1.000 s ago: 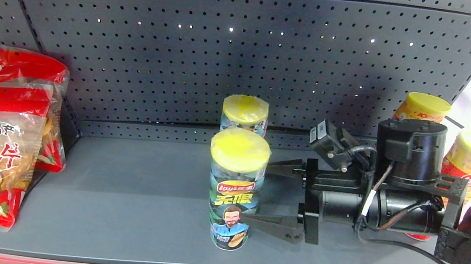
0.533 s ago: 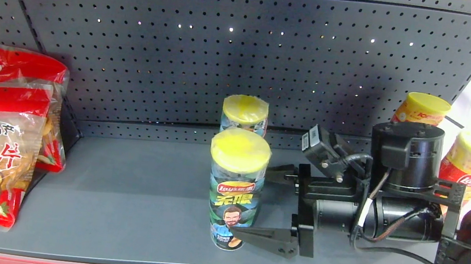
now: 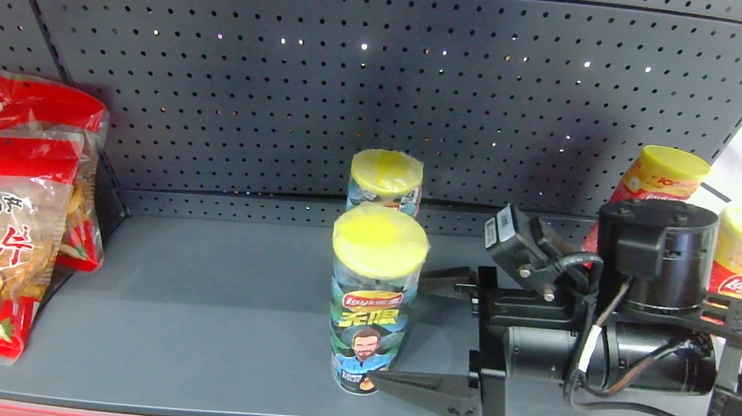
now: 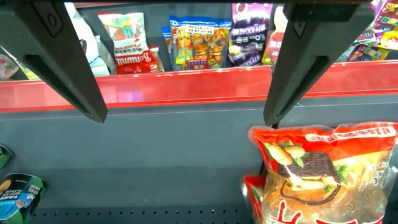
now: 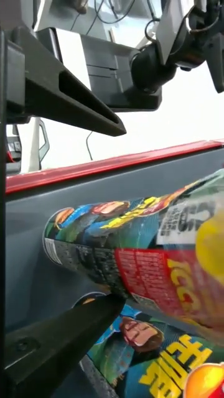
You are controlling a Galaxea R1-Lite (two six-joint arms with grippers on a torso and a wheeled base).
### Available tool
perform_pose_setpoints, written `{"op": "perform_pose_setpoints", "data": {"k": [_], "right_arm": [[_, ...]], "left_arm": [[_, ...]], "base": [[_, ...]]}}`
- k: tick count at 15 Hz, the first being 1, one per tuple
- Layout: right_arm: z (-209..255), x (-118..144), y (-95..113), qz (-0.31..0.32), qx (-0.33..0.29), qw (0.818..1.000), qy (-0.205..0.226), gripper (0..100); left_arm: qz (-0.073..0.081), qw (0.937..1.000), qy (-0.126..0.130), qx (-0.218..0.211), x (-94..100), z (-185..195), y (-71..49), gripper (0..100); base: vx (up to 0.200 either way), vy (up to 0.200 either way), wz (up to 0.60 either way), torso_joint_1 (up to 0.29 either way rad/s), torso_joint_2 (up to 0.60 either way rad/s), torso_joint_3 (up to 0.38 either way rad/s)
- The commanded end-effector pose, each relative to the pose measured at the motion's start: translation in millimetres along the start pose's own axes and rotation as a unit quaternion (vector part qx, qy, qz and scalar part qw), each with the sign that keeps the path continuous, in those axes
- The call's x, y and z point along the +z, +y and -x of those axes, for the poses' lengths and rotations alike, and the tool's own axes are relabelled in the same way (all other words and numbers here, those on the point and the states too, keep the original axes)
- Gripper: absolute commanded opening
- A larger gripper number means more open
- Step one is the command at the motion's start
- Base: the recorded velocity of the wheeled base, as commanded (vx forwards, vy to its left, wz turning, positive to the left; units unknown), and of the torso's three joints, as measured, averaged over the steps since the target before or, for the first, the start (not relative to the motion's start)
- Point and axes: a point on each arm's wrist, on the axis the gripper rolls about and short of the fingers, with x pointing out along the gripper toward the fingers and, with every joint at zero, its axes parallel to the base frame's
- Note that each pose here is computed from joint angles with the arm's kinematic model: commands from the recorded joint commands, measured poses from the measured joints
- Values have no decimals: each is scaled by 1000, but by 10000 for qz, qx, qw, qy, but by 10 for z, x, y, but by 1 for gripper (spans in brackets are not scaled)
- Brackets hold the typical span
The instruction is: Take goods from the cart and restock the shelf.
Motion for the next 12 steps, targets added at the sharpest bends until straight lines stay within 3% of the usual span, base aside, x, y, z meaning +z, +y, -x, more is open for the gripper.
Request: {"op": "perform_pose_setpoints", "data": {"k": [1, 12], "right_arm": [[44, 5, 31, 18, 0, 10000, -21, 100], [21, -8, 86, -14, 88, 10000, 12, 100]], "left_arm": [[1, 10000, 8, -6, 0, -1, 0, 100], [1, 10000, 8, -6, 0, -1, 0, 100]], "base": [[0, 0, 0, 0, 0, 0], [0, 0, 0, 0, 0, 0]]}}
